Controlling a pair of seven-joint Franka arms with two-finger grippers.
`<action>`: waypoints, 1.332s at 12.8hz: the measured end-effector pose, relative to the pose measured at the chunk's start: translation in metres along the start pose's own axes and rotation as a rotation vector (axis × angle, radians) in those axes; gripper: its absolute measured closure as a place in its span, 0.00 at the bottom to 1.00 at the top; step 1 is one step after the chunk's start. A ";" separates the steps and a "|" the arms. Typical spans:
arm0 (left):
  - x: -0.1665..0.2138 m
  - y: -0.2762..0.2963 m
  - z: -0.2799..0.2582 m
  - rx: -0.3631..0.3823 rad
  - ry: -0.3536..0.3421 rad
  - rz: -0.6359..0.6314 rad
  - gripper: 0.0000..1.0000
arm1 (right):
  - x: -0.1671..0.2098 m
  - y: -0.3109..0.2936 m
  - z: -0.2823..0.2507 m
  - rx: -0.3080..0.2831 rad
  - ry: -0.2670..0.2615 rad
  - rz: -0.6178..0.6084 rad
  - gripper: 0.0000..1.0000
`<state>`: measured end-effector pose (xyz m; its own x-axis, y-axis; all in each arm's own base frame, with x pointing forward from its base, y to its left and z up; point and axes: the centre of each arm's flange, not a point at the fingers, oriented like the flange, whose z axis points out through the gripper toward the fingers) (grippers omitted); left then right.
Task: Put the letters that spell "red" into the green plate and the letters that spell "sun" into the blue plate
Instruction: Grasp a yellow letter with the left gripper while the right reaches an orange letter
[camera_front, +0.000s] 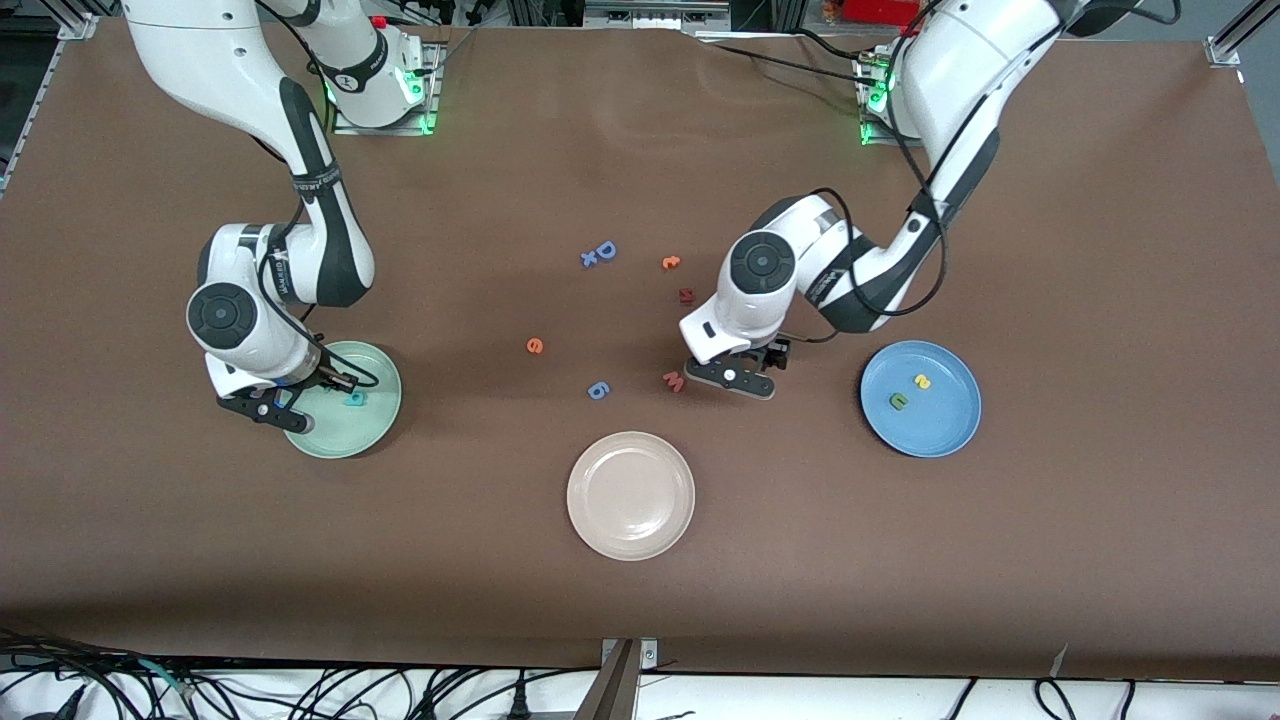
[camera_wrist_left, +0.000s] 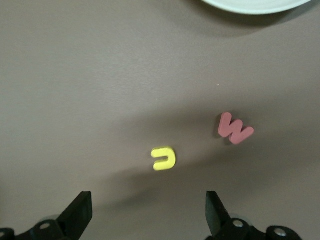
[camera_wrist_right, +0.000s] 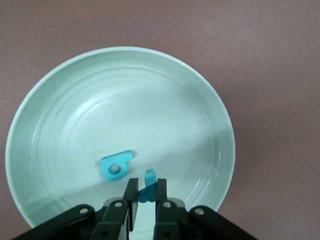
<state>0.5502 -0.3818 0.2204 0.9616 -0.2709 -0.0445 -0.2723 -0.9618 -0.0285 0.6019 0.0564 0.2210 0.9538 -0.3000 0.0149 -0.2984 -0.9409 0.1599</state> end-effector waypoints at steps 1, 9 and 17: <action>0.001 0.001 0.010 -0.001 0.006 -0.009 0.00 | -0.001 0.001 0.000 0.004 0.005 -0.002 0.80; 0.004 0.005 0.036 -0.005 0.027 -0.024 0.10 | -0.008 -0.020 -0.027 0.050 0.032 0.013 0.07; 0.009 0.005 0.046 -0.033 0.051 -0.030 0.52 | -0.071 -0.155 -0.053 0.162 -0.003 0.241 0.00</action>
<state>0.5560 -0.3871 0.1739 0.9700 -0.2429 0.0070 -0.2429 -0.9700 0.0035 0.5819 0.2315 0.2479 0.8546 -0.5185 0.0307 -0.5185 -0.8551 -0.0078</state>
